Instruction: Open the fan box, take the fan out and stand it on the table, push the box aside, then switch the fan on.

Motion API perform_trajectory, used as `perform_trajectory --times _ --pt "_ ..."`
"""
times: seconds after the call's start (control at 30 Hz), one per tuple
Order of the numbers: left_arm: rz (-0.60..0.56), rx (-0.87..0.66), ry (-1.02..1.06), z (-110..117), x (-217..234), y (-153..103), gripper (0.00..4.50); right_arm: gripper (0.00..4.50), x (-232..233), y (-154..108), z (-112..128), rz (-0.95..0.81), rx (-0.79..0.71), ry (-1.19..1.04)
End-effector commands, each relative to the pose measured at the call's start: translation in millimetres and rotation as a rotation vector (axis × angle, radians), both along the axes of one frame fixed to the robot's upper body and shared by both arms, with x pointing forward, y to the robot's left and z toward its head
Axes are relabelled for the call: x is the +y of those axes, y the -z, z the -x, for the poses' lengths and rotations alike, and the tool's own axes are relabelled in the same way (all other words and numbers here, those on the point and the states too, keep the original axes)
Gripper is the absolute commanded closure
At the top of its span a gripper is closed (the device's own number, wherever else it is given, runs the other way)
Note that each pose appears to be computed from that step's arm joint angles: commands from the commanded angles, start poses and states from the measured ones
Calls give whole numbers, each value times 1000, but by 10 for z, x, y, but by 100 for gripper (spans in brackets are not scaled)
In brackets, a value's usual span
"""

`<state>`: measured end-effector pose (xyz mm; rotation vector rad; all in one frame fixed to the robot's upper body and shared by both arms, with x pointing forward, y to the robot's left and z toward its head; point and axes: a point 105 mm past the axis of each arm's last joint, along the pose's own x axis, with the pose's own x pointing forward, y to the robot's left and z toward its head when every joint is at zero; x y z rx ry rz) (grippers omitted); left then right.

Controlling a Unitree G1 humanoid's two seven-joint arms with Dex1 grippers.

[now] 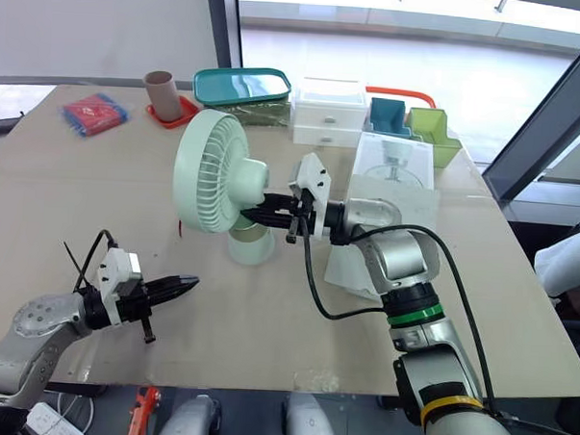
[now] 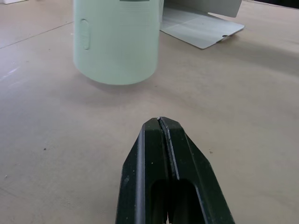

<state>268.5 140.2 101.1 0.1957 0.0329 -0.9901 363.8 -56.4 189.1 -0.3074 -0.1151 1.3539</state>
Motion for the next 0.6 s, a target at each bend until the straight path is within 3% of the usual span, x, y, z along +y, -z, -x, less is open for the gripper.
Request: perform_trajectory --times 0.03,0.37,0.5,0.6 --pt "69 -5 -25 -45 61 -142 396 6 -384 -135 284 -4 -84 65" --pt "111 31 -138 -149 150 -135 396 6 -762 -9 926 -44 -72 223" --pt "95 26 -305 -221 253 -1 396 6 -922 583 1106 -72 41 414" --pt "83 3 -382 -254 272 47 387 0 -1013 801 1110 -98 73 529"
